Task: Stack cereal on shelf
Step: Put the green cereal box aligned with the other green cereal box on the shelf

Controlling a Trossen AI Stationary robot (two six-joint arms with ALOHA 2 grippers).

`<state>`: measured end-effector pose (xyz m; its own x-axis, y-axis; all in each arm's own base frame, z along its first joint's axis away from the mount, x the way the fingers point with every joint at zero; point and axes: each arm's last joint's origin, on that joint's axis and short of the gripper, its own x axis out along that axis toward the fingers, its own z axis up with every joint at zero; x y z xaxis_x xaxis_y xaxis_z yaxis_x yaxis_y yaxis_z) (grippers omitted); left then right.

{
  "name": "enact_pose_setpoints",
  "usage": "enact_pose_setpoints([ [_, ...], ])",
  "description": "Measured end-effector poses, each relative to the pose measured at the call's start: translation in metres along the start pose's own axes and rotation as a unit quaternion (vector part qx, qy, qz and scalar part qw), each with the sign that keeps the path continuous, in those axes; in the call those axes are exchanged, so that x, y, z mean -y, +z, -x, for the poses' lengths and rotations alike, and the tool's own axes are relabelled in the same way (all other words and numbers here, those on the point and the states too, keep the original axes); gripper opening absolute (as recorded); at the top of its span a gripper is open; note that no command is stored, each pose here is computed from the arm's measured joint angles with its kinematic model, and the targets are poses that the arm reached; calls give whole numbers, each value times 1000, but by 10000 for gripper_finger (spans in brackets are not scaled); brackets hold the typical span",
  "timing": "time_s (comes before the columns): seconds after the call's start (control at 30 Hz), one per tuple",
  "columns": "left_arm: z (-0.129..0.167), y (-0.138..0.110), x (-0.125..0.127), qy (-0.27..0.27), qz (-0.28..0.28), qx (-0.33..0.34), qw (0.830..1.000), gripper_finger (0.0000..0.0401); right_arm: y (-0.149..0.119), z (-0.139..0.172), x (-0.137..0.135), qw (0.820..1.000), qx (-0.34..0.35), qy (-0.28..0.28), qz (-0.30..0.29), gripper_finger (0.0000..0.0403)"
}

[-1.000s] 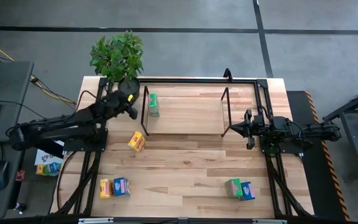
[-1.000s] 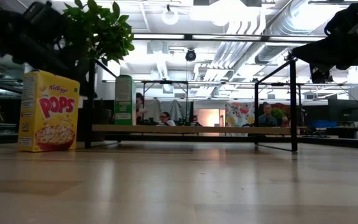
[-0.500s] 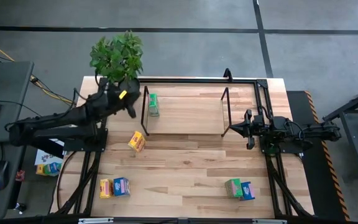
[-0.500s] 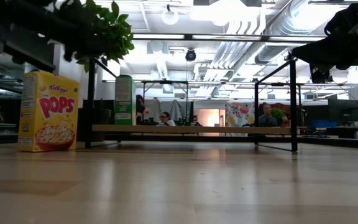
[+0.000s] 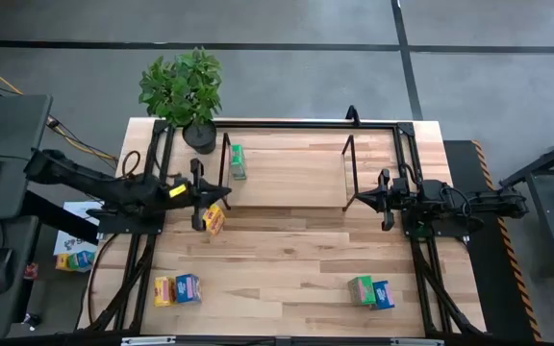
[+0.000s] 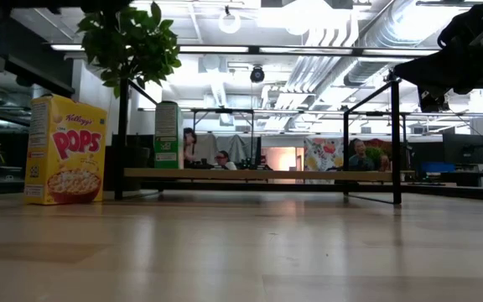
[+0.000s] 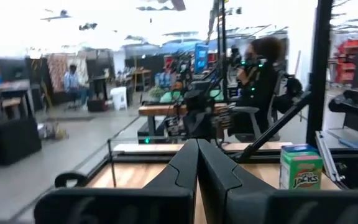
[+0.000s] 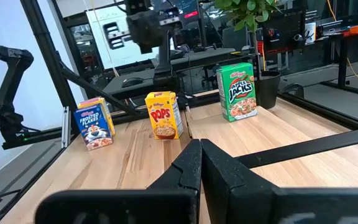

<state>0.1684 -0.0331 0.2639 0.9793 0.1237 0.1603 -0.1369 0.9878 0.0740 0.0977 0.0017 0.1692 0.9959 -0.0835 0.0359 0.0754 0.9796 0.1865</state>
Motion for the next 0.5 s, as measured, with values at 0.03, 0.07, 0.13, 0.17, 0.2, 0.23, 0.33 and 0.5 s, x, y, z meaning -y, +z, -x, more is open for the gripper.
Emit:
enact_pose_setpoints([
  [0.03,0,0,3,-5,-3,2,1000,0,0,0,0,1000,0,0,0,0],
  [0.07,1,0,5,-11,-3,2,1000,0,0,0,0,1000,0,0,0,0],
  [0.13,2,1,8,-21,-2,4,1000,0,0,0,0,1000,0,0,0,0],
  [0.17,2,1,9,-25,-6,4,1000,0,0,0,0,1000,0,0,0,0],
  [0.2,3,1,10,-28,-14,5,999,0,0,0,0,1000,0,0,0,0],
  [0.23,3,2,11,-30,-21,7,999,0,0,0,0,1000,0,0,0,0],
  [0.33,3,3,11,-24,-37,12,999,2,0,0,0,1000,0,0,0,0],
  [0.5,3,3,9,-2,-61,7,998,14,7,0,0,992,38,-6,-117,0],
])
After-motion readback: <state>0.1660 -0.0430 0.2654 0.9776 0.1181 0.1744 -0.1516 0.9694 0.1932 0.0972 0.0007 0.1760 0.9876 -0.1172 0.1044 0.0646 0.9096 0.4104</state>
